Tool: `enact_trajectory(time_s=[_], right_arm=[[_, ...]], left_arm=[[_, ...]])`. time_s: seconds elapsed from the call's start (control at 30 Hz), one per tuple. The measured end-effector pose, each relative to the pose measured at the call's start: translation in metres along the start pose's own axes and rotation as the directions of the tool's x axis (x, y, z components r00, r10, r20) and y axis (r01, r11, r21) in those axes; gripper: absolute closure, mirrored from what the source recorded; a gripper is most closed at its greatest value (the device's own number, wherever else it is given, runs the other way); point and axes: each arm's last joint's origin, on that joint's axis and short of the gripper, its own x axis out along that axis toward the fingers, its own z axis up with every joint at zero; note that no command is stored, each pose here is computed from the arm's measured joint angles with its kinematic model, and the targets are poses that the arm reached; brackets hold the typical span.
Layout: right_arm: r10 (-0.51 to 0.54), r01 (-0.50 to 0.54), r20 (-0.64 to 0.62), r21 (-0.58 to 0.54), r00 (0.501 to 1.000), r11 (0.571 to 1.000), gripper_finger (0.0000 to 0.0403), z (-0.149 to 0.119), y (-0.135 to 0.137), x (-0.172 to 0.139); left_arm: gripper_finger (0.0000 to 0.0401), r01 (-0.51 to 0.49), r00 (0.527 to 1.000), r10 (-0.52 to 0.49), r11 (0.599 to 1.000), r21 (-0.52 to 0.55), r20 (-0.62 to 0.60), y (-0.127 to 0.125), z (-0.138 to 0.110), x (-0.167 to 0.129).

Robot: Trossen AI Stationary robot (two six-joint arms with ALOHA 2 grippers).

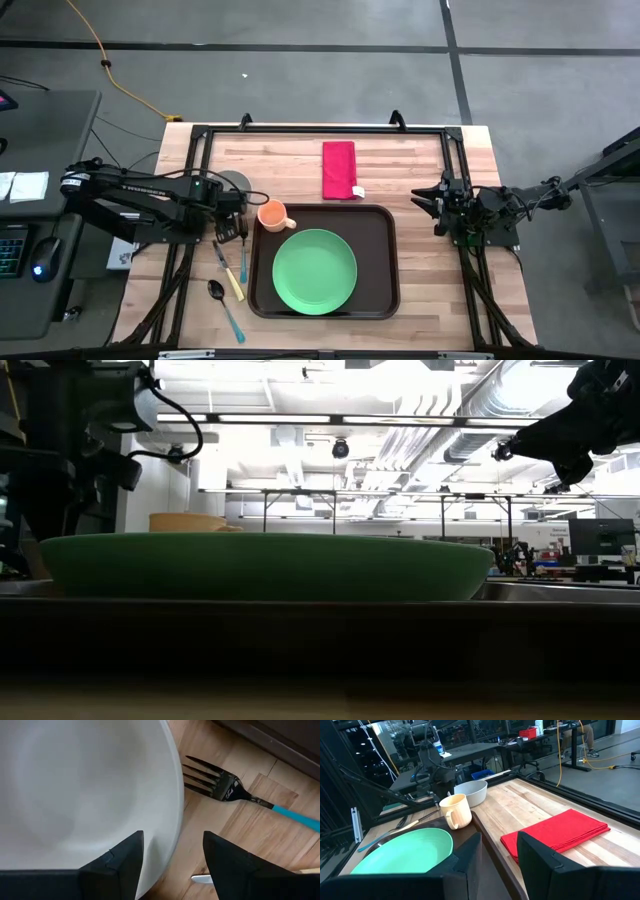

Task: Set up tray
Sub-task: Put the gray bowl on the green plate

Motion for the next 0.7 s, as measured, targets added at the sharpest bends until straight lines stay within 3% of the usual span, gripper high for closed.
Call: enact_trajectory(time_s=[0.7], right_arm=[[0.000, 0.000, 0.001, 0.000, 1.000, 1.000, 0.0299, 0.0001, 0.0000, 0.0000]], left_arm=[[0.0176, -0.047, 0.999, 0.047, 0.999, 0.000, 0.020, 0.0014, 0.0004, 0.0000]])
